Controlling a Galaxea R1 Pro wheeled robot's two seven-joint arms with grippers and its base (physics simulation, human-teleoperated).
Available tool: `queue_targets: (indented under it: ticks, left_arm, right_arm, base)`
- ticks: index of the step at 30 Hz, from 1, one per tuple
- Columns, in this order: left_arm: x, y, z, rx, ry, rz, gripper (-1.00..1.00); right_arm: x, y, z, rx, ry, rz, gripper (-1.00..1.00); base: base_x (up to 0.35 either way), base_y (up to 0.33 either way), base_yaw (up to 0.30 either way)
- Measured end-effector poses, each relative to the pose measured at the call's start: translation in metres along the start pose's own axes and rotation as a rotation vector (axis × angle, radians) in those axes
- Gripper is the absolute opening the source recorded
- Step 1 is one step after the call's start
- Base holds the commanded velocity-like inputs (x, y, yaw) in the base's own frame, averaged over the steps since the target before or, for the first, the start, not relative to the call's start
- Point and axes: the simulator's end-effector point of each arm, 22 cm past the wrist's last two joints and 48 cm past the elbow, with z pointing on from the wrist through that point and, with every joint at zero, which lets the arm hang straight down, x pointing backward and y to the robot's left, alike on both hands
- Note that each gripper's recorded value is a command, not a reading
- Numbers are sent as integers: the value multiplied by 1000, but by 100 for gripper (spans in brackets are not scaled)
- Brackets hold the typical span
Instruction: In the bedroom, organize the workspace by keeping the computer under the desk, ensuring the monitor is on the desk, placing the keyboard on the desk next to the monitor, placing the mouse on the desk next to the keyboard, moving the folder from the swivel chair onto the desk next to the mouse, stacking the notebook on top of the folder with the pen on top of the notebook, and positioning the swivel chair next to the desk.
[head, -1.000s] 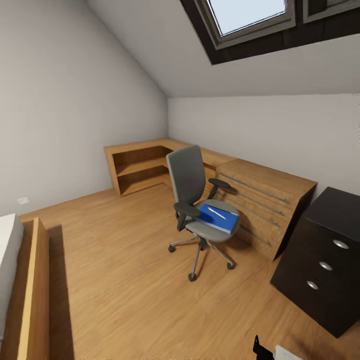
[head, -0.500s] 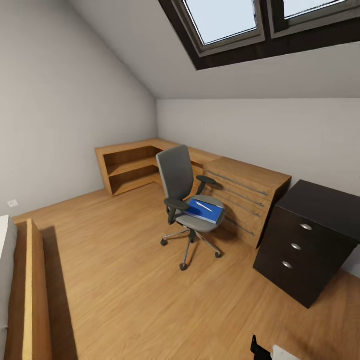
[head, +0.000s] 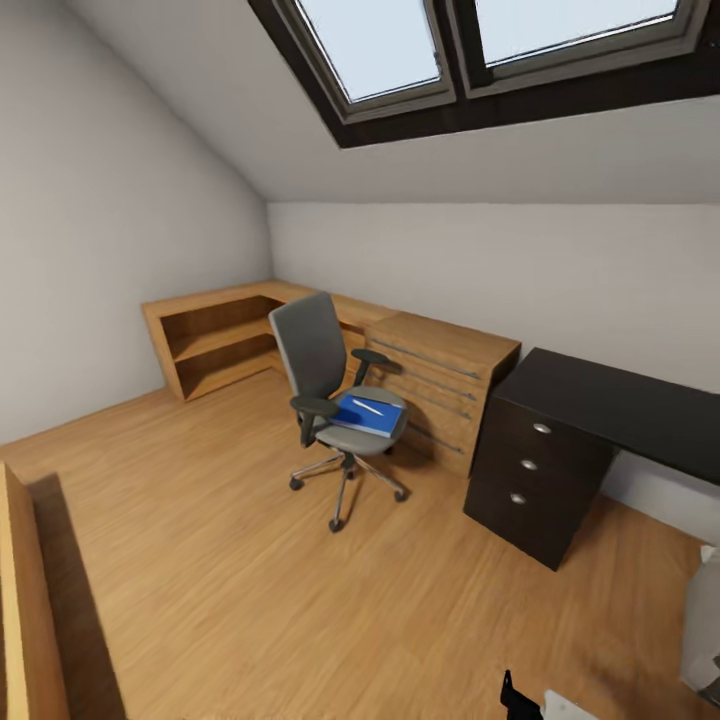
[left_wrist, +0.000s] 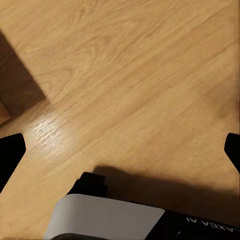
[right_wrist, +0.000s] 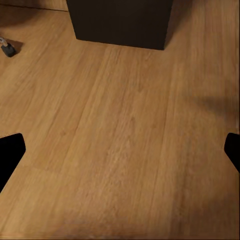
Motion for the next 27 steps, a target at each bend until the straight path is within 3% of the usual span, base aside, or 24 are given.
queue_targets:
  ticks: [17,27]
  left_arm:
    - [-12,3,-25,-4,1,-1,100]
    - [-18,5,-39,-10,1,-2,100]
  right_arm:
    - [-22,4,-16,-7,3,0,100]
    - [-31,10,-28,-14,10,4,100]
  base:
    - [-336,0,-259]
    - [-296,0,-69]
